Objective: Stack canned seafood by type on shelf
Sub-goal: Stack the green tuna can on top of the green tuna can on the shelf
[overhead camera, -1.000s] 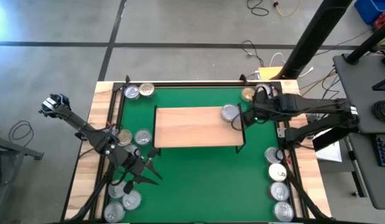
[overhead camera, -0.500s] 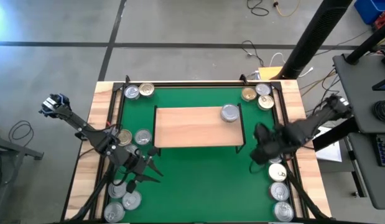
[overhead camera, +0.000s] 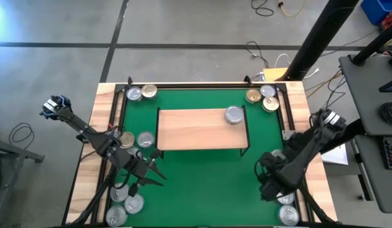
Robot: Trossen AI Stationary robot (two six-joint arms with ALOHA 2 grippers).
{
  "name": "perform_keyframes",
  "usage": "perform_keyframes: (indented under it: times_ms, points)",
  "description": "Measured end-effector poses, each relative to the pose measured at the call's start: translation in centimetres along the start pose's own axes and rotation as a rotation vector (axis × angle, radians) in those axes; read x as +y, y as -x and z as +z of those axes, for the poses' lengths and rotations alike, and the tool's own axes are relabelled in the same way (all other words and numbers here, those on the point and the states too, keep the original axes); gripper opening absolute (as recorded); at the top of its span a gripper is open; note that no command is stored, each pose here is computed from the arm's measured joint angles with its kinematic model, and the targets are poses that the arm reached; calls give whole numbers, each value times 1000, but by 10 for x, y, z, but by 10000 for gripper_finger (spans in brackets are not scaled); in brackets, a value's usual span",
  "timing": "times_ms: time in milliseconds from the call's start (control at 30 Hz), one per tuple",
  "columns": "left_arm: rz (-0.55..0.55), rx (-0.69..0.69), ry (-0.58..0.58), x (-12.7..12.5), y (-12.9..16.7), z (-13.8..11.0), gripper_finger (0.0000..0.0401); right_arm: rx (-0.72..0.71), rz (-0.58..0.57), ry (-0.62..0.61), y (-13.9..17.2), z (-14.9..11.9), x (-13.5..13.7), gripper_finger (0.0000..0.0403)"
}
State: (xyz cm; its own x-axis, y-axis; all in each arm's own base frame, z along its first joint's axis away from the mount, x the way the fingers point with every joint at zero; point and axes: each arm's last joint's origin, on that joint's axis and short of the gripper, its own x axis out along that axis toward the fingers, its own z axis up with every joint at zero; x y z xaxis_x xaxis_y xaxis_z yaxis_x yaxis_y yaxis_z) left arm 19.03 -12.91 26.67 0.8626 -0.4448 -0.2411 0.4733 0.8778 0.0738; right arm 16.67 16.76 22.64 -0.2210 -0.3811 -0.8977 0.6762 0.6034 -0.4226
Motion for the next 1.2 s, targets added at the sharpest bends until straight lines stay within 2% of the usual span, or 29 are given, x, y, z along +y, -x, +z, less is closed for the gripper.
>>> perform_keyframes:
  times_ms: [167, 233, 367, 567, 700, 833, 1033, 1200]
  points:
    - [0, -21, 2, 0, 0, 2, 91, 109, -155, -86, -34, -8, 3, 10]
    - [0, -21, 3, 0, 0, 2, 91, 138, -179, -132, -47, -10, 2, 10]
    - [0, -31, 4, 0, 0, 3, 91, 124, -181, -208, -69, -12, 1, 12]
    - [3, -52, 7, 0, 0, 5, 91, 94, -271, -304, -92, -13, -8, 13]
    - [14, -55, 8, 0, 0, 6, 91, 75, -204, -298, -100, -13, -4, 13]
    - [17, -61, 8, 0, 0, 6, 91, 41, -136, -265, -95, -12, 3, 13]
    - [16, -66, 11, 0, 0, 6, 91, 14, 80, -215, -61, -8, 27, 13]
    - [15, -63, 15, -1, -5, -1, 91, -39, 278, -219, -40, -5, 45, 13]
